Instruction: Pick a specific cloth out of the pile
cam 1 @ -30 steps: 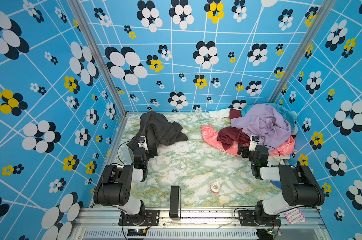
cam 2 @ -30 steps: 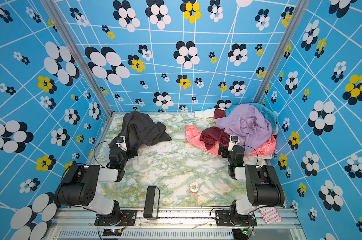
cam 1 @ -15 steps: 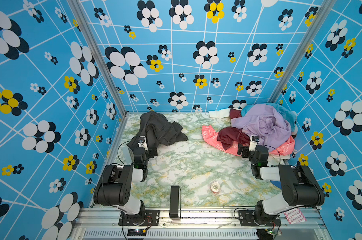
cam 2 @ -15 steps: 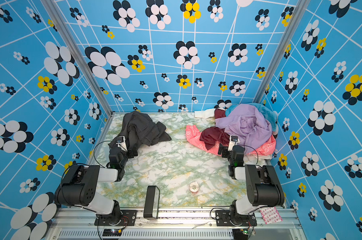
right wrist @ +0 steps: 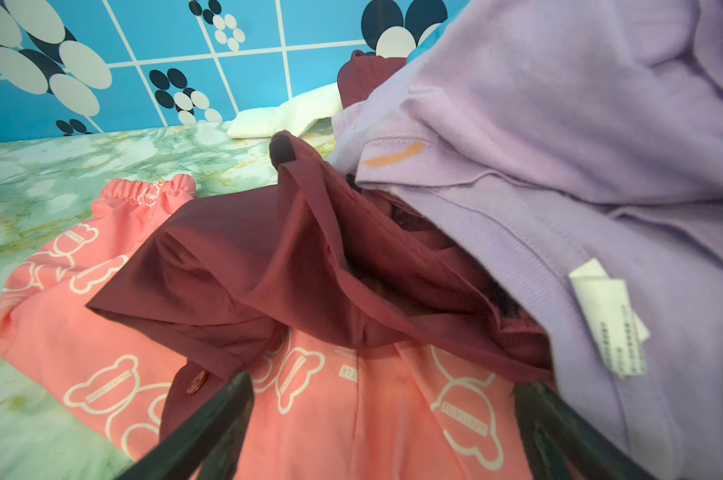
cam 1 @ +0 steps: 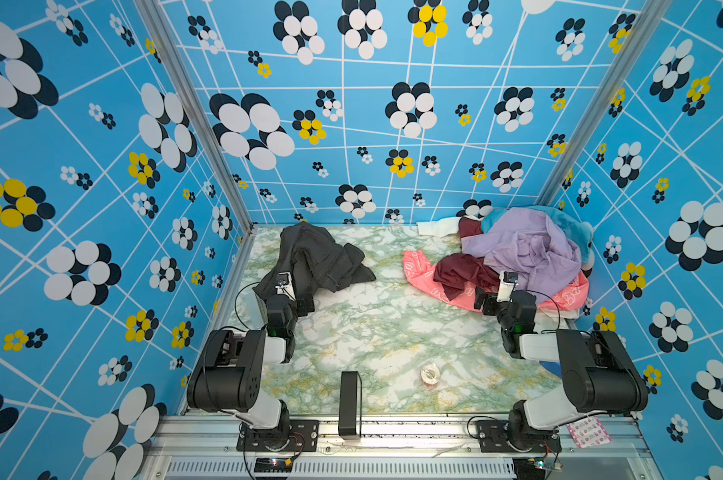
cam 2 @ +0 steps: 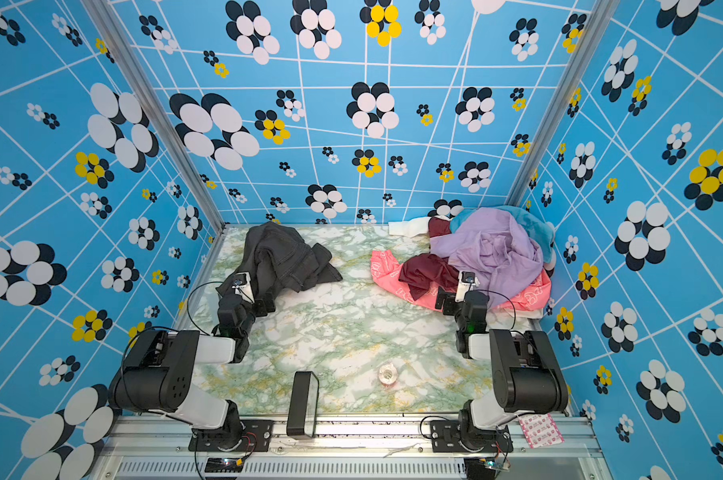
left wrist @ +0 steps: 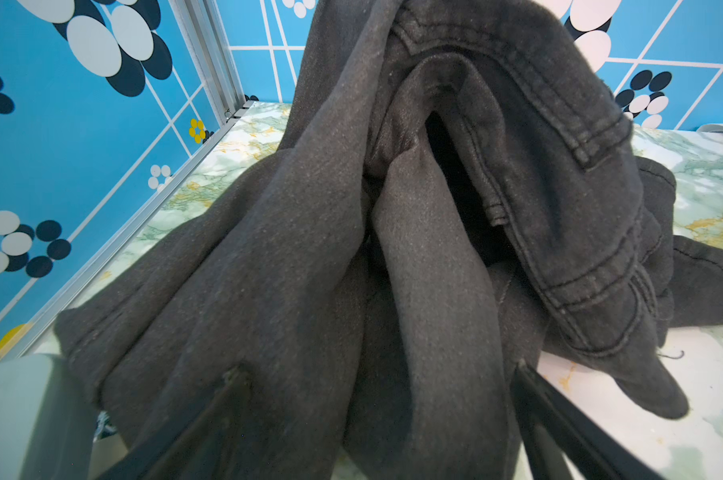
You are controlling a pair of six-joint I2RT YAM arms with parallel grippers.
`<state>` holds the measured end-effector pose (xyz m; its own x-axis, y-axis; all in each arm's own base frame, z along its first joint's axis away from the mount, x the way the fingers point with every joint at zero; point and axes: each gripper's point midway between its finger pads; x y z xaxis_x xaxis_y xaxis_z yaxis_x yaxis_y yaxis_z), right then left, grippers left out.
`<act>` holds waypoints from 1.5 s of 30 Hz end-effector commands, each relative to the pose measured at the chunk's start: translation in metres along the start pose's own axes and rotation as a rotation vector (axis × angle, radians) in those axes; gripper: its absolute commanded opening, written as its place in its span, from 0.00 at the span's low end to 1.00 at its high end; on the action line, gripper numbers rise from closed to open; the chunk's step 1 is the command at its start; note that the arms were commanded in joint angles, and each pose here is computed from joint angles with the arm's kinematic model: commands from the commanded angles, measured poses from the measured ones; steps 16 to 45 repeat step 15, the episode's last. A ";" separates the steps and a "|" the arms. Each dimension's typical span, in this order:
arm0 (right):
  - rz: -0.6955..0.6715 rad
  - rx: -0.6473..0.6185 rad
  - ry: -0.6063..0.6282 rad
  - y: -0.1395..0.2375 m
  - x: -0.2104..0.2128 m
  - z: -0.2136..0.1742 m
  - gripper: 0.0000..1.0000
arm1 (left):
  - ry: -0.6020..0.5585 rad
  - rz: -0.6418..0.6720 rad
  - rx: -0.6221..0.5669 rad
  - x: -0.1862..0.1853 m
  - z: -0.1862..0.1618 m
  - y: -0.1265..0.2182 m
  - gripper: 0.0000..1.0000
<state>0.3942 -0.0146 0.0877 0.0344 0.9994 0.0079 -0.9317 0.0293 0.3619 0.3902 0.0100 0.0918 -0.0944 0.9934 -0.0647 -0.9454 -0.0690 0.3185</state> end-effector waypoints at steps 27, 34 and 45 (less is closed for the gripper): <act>-0.003 -0.016 0.013 -0.001 0.003 0.005 0.99 | -0.020 0.006 -0.015 -0.001 0.007 -0.002 0.99; -0.003 -0.016 0.013 -0.001 0.003 0.005 0.99 | -0.020 0.006 -0.015 -0.001 0.007 -0.002 0.99; -0.003 -0.016 0.013 -0.001 0.003 0.005 0.99 | -0.020 0.006 -0.015 -0.001 0.007 -0.002 0.99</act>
Point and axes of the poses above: each gripper's point midway between its finger pads, its own y axis back along the fingers, its own x axis along the line the jaws close on, z = x × y, and after that the axes turned 2 degrees about y, right-handed
